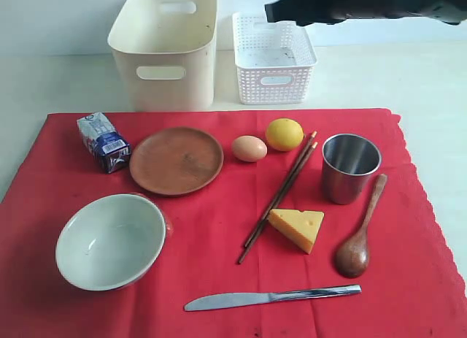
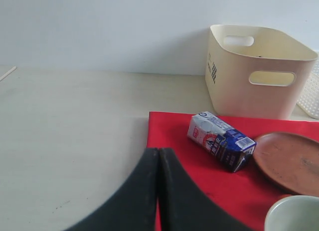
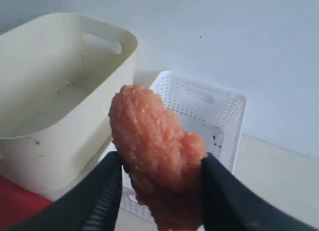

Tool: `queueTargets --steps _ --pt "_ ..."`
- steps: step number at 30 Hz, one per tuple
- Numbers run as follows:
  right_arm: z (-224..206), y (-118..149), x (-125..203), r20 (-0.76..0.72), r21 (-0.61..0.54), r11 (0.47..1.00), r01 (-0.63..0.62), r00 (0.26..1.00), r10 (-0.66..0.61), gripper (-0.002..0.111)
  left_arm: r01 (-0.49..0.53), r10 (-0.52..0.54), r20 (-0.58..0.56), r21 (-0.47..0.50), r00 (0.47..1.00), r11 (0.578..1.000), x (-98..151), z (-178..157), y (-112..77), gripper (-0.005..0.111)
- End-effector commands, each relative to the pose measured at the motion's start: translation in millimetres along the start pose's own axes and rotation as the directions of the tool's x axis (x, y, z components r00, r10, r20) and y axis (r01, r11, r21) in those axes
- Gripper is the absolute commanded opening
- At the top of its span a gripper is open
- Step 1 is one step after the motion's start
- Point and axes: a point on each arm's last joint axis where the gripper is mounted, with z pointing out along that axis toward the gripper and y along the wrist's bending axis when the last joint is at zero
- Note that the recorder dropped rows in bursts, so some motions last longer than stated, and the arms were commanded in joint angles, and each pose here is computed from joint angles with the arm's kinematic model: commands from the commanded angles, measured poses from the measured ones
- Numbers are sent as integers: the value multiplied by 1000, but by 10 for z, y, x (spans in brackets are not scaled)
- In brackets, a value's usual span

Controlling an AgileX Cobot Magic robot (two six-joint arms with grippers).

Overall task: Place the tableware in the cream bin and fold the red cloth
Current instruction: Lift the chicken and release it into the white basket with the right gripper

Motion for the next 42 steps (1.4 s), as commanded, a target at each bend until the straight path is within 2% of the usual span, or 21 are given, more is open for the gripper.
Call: queueTargets --steps 1,4,9,18,29,32,37,42 --pt "480 -93 81 -95 -12 1000 -9 995 7 0 6 -6 13 -1 1000 1000 -10 -6 0 2" --pt "843 -109 341 -142 -4 1000 15 990 -16 0 6 -6 13 -1 1000 1000 -10 -6 0 2" --pt "1055 -123 568 -134 29 1000 1 991 3 4 6 -6 13 -1 1000 1000 -10 -6 0 2" --pt "1118 -139 624 -110 55 998 -25 993 31 43 6 -6 13 -1 1000 1000 -10 -6 0 2" --pt "1119 -144 619 -103 62 997 -46 993 52 84 6 -6 13 -1 1000 1000 -10 -6 0 2" --pt "1068 -135 563 -113 48 998 -42 992 47 86 6 -6 13 -1 1000 1000 -10 -6 0 2" --pt "811 -110 287 -127 1 999 -39 991 39 85 6 -6 13 -1 1000 1000 -10 -6 0 2" --pt "442 -86 -11 -159 -59 997 58 985 -67 85 6 -6 13 -1 1000 1000 -10 -6 0 2"
